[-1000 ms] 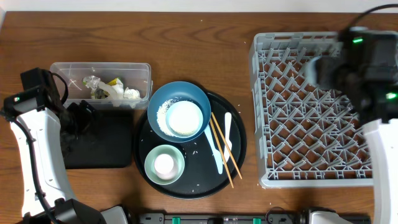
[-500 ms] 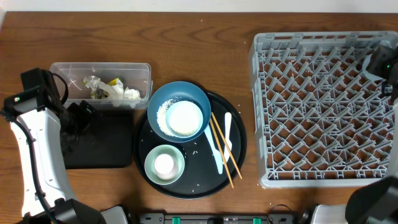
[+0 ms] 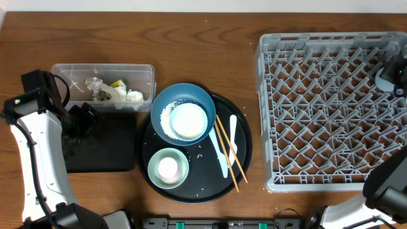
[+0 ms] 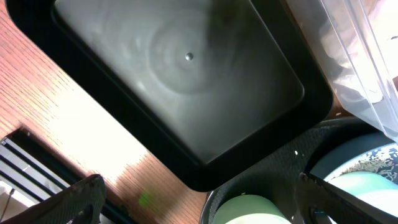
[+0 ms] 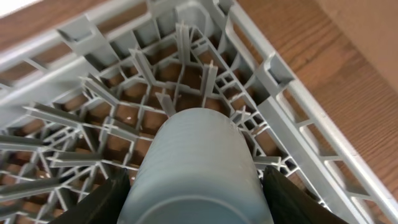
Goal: Sort waste into correct bins and load items into the dishwasher rack
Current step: 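Lift the light blue cup and carry it over the dish rack, then lower the cup upside down into the rack and open the right gripper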
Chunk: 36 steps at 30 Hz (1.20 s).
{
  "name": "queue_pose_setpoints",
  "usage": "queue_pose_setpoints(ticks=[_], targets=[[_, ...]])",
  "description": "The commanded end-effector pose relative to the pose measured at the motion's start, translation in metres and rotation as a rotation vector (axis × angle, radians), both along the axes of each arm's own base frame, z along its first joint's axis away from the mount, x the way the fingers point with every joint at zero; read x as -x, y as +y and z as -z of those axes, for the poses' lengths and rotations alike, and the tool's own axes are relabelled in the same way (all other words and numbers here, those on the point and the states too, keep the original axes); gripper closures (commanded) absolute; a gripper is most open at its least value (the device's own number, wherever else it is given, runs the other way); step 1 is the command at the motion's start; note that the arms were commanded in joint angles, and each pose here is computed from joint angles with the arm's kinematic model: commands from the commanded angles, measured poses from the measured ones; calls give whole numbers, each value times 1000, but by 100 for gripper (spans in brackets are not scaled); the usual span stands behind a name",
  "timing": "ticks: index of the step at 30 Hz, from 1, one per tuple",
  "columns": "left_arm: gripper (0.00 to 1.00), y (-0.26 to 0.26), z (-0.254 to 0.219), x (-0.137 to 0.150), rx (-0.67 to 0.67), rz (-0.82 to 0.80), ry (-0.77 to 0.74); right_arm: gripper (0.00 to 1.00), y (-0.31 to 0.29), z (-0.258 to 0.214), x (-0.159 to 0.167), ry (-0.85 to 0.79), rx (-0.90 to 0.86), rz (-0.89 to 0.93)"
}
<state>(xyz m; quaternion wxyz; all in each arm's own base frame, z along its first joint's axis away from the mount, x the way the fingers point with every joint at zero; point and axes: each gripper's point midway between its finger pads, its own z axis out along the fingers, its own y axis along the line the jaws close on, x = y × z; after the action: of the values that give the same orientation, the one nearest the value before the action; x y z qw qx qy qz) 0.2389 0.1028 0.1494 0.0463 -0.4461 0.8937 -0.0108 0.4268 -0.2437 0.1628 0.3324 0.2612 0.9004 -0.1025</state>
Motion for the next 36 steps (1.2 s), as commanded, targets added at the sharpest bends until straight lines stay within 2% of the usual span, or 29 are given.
queue_pose_setpoints(ticks=[1,17,24,25,30,31,36], targets=[[2,-1,3,3,5,-4,14,66,-9,4,-3,-2,-4,22],[2,-1,3,4,6,-4,17,66,-15,5,-14,-40,14,21],[2,-1,3,4,6,-4,17,63,-14,5,-15,-41,8,15],[2,-1,3,4,6,-4,17,60,-14,5,-15,-42,8,15],[2,-1,3,4,6,-4,17,27,-14,5,-15,-42,8,14],[2,-1,3,4,6,-3,17,23,-14,5,-15,-42,8,14],[2,-1,3,4,7,-3,17,17,-13,7,-13,-32,3,14]])
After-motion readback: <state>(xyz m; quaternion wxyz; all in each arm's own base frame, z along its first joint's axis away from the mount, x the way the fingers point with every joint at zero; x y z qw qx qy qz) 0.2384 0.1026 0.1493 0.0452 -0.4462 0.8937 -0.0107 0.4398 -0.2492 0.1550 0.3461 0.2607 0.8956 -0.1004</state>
